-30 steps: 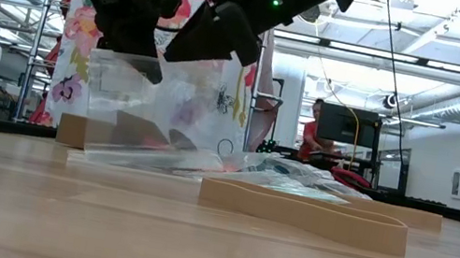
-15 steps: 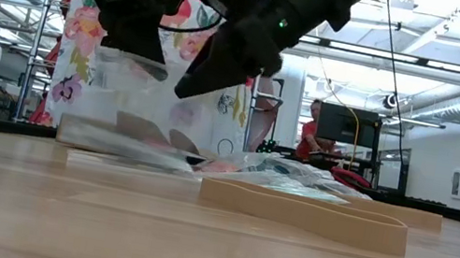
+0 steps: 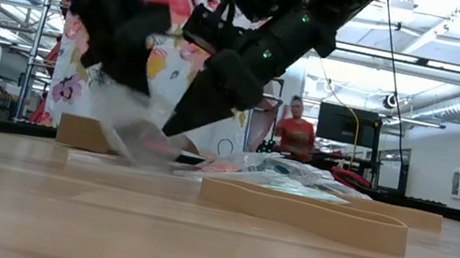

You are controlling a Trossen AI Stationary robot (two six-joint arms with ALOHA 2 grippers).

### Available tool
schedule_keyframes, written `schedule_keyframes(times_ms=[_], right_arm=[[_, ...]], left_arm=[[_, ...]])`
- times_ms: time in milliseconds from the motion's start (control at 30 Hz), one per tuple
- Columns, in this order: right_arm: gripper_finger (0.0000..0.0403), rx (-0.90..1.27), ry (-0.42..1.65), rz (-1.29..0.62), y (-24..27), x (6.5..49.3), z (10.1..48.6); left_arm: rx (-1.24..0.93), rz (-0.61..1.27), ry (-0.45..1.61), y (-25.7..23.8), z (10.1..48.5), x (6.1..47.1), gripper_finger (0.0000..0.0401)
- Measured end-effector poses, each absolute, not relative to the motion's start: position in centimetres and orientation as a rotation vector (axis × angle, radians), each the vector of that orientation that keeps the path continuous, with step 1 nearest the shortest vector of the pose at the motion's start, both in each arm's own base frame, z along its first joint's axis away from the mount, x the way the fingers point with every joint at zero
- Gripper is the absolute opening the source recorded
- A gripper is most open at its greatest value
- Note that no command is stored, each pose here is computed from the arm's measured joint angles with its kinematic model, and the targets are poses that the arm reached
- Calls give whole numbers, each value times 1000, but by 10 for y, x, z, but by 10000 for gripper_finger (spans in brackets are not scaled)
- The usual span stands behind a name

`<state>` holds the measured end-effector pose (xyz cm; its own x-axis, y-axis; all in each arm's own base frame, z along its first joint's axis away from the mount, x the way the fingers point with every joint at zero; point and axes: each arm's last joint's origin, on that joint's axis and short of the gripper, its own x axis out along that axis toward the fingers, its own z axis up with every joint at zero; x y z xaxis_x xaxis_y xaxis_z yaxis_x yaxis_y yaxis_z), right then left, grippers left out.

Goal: Sort rubber bands
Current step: Open the transparent zip bag, then put the brown rubber band into the transparent zip bag

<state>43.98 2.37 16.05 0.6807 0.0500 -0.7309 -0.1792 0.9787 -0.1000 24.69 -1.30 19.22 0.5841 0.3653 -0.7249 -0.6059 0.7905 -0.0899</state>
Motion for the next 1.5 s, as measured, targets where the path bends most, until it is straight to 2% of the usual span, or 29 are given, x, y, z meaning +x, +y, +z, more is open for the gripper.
schedule_keyframes(times_ms=[200,400,533,633,733,967,1167,1500], right_arm=[[50,-233,803,64,22,440,164],[50,-234,874,75,27,433,163],[50,-228,831,75,30,425,193],[50,-185,792,54,29,412,225],[50,-78,836,7,28,398,240],[55,97,1061,-64,45,380,224],[90,247,1179,-43,63,380,202],[210,496,1328,-142,69,384,165]], left_arm=[[-312,594,867,-23,158,256,0],[-308,564,852,-24,160,258,0],[-278,551,864,-24,161,257,0],[-277,550,861,-24,161,257,0],[-275,547,859,-24,161,257,0],[-272,547,862,-24,161,257,0],[-273,545,863,-24,161,257,0],[-269,478,880,-37,161,256,0]])
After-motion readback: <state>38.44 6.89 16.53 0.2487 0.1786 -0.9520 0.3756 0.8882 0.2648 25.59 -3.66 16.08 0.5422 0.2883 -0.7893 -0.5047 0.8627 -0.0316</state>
